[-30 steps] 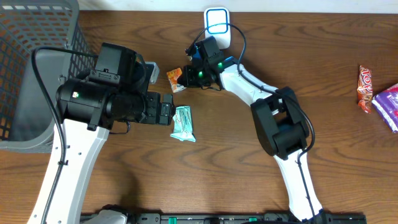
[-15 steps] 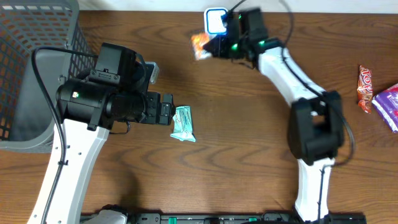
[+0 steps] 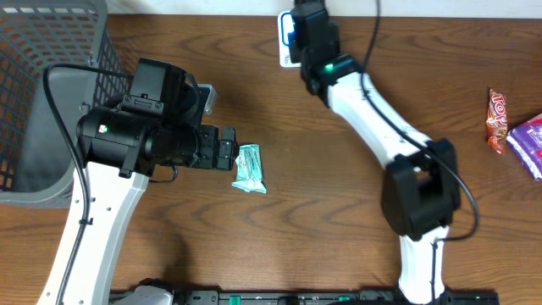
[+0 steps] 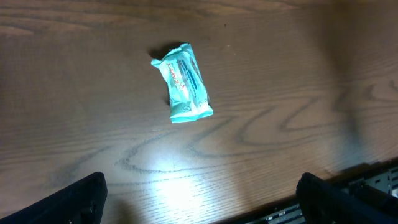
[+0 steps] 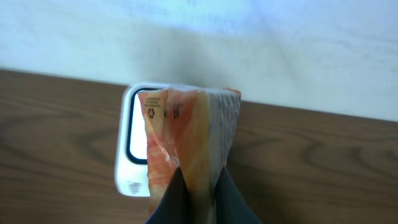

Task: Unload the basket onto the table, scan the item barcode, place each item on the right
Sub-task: 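Carry the orange box to the right edge and release it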

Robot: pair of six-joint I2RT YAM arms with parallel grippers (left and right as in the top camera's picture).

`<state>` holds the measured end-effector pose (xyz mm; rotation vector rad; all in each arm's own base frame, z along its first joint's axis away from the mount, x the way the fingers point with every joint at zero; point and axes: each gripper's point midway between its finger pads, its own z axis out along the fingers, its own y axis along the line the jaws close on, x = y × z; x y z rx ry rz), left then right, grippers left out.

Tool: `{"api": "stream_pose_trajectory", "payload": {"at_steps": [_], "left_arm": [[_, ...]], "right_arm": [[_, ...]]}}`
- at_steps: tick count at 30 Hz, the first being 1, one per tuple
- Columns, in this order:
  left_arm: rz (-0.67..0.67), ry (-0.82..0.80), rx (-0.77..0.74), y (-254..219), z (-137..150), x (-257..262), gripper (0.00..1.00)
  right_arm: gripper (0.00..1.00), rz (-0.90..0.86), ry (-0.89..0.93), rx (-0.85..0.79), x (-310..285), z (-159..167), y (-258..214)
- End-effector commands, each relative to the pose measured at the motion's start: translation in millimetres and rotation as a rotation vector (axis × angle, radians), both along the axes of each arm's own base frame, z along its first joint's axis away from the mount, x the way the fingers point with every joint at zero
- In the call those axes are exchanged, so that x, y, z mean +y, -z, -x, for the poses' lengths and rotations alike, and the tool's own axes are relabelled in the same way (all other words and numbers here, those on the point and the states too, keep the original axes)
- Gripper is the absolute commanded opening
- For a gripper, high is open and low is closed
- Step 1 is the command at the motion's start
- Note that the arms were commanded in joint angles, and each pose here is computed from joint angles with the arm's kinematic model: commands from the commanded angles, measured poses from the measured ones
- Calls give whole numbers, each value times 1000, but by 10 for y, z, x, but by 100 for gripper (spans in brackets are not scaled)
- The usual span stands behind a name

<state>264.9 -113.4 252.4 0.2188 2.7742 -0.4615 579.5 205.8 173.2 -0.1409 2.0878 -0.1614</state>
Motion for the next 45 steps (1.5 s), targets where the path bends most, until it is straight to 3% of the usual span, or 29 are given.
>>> {"api": "stream_pose_trajectory", "payload": {"at_steps": [1,6,11,19,31,35,36,39,45], "left_arm": [[-9,12,7,29,10,4,98],[-9,12,7,29,10,4,98],[-9,12,7,29,10,4,98],[-9,12,7,29,10,4,98],[-9,12,7,29,10,4,98],[-9,12,8,29,11,3,98],[-9,12,7,29,10,4,98],[-9,12,7,29,10,4,98],[-9,12,7,29,10,4,98]], "right_arm": [[1,106,51,11,-107,-44,243],[1,34,80,-24,-86,-79,171],[1,68,178,-38,-304,-43,91],[1,137,438,31,-1392,81,-36],[2,211,837,406,-3553,879,439],[14,138,858,472,-3895,1027,556],[25,112,866,485,-3978,1068,586],[99,4,842,513,-4060,1097,692],[99,-270,662,580,-3741,1005,890]]}}
